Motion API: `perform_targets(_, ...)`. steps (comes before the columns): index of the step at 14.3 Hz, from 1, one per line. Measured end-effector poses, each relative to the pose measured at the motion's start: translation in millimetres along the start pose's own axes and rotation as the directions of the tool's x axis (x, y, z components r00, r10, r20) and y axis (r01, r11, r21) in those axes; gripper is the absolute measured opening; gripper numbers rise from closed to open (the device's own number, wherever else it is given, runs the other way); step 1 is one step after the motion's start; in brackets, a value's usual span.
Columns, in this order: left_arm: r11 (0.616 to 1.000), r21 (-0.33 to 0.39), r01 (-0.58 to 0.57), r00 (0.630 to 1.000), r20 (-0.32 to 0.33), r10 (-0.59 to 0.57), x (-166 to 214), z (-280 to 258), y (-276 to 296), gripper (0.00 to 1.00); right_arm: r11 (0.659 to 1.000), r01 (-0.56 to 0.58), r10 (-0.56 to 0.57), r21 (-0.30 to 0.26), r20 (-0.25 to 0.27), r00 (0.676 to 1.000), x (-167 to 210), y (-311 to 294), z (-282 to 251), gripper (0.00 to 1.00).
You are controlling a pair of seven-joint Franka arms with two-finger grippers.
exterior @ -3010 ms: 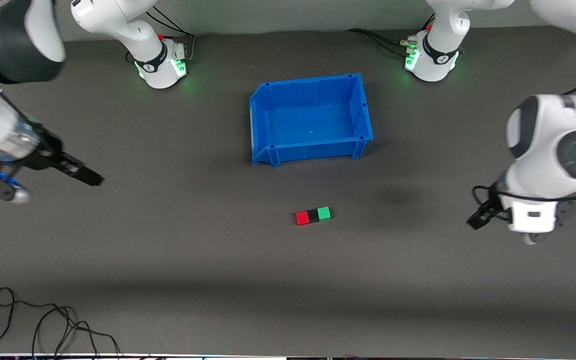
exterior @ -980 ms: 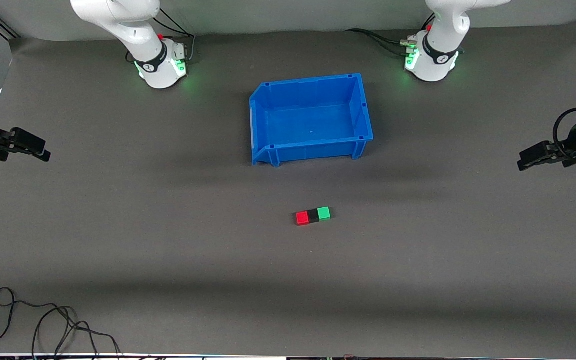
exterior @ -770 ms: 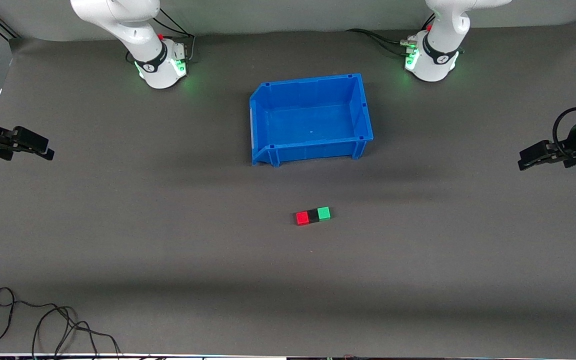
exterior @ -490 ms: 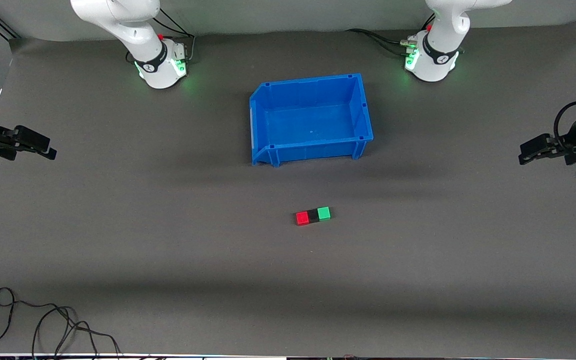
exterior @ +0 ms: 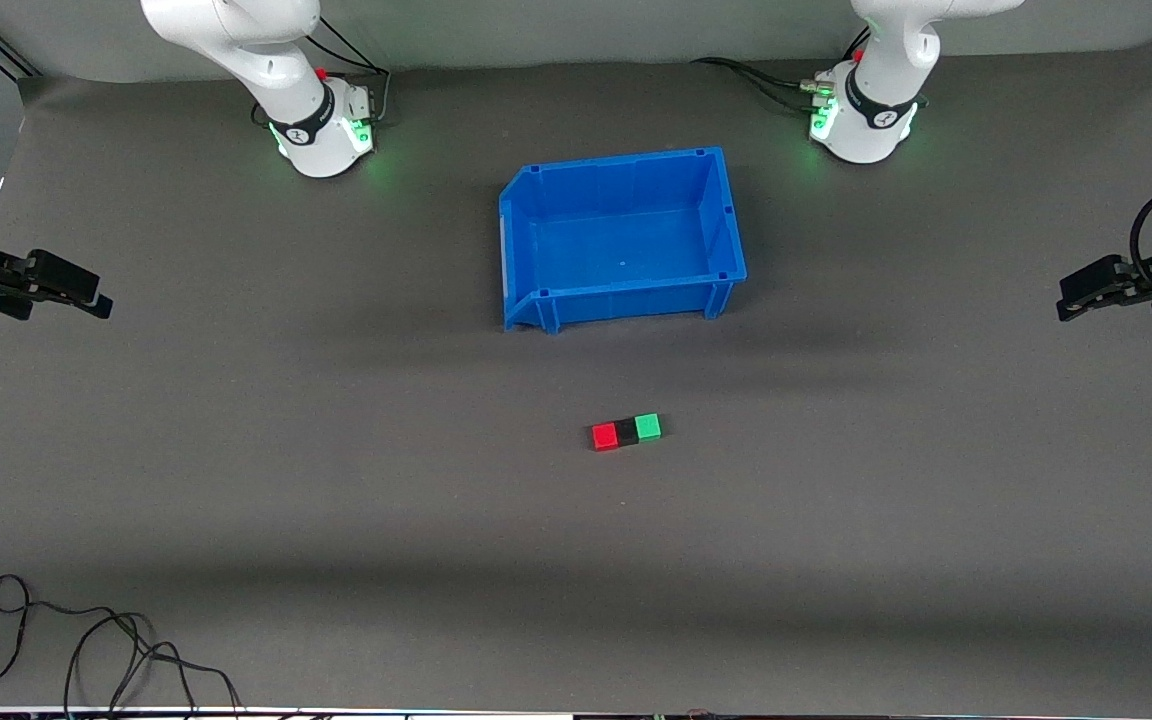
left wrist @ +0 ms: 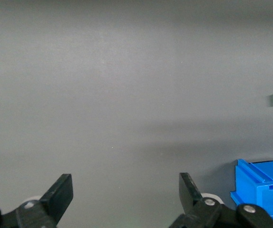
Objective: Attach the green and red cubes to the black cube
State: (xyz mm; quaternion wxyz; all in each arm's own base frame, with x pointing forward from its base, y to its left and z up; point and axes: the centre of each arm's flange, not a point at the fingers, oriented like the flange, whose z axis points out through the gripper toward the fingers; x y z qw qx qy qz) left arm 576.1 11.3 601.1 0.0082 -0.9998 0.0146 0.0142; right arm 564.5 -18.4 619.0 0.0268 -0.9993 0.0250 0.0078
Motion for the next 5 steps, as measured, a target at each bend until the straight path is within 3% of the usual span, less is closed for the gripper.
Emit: perform_targets(5, 1.000, 0.001, -0.022, 1.000, -0.004, 0.022, 0.0, -1.5, 11.9, 1.00, 1.000, 0.000, 0.000, 0.000, 0.002, 1.000, -0.2, 0.0, 0.1, 1.00)
